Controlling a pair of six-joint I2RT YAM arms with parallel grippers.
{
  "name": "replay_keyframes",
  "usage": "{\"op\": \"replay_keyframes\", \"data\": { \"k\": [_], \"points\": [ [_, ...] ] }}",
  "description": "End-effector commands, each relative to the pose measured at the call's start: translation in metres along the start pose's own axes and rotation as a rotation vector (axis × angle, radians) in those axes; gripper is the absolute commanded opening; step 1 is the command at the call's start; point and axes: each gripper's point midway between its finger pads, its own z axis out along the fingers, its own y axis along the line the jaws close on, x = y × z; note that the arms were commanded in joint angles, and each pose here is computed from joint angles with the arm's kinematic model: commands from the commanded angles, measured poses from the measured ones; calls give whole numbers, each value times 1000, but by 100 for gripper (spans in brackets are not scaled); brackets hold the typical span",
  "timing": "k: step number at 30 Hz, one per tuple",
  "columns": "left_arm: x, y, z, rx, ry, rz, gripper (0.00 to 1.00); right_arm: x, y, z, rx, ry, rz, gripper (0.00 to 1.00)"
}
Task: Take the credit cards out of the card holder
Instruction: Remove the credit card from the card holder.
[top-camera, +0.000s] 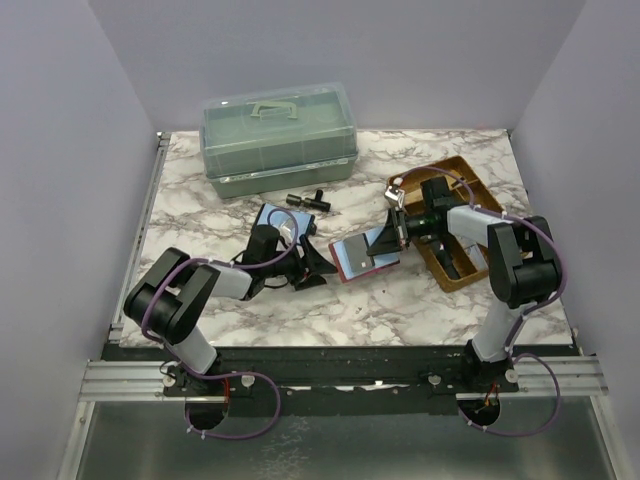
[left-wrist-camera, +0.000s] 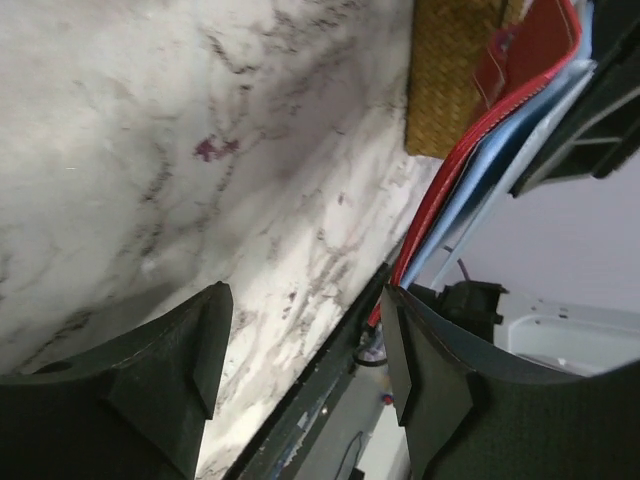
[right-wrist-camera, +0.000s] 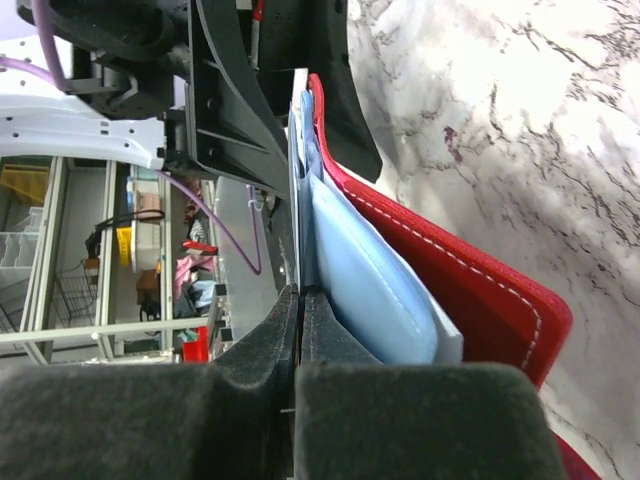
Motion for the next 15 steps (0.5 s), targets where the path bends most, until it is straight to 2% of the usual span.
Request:
{"op": "replay_keyframes", "data": {
  "k": [1, 9, 15],
  "points": [
    [0, -59, -14, 265, 12, 80, 67, -5, 27, -4, -93, -6, -45, 0],
    [6, -84, -27, 392, 23, 137, 67, -6, 30, -4, -105, -6, -44, 0],
    [8, -88, -29, 430, 27, 131, 67, -6, 37, -5, -129, -6, -49, 0]
  ]
}}
